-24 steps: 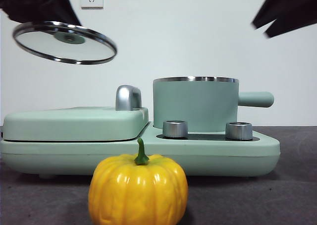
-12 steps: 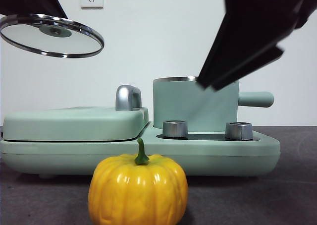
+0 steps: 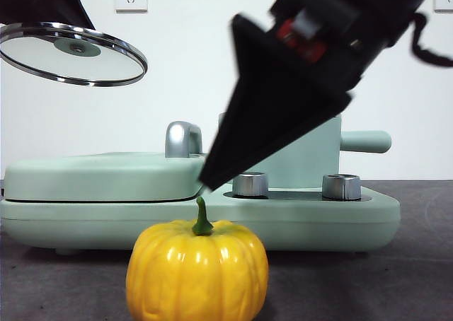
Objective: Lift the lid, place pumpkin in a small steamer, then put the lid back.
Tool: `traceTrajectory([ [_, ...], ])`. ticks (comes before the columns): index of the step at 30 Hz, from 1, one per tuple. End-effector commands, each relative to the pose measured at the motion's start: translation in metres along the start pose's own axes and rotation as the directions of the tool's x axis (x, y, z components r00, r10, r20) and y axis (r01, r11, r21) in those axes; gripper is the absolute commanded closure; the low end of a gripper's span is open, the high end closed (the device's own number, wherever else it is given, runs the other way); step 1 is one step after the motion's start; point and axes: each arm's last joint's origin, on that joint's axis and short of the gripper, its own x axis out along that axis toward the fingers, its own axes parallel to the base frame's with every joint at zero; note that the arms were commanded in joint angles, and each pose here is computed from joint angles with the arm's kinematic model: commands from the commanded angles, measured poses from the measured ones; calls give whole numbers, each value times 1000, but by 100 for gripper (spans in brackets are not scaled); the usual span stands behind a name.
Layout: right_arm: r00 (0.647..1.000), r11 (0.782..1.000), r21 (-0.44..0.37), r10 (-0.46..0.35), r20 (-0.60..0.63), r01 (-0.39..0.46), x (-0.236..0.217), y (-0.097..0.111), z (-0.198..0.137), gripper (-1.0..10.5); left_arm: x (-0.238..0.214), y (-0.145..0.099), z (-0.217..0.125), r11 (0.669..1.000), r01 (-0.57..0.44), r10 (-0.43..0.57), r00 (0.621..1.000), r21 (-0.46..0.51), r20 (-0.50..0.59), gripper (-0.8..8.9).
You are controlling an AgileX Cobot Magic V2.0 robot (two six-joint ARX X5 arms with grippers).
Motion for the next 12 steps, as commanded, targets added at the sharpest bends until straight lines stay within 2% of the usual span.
traceTrajectory([
  [1,1000,999,-21,27,-1,-27,11,3,5,542,-2,-1,8,1000,-1,1,999,6,48,798],
  [12,993,997,20,75,-89,-74,41,5,-4,510,-2,0,8,1000,-6,5,999,7,47,798],
])
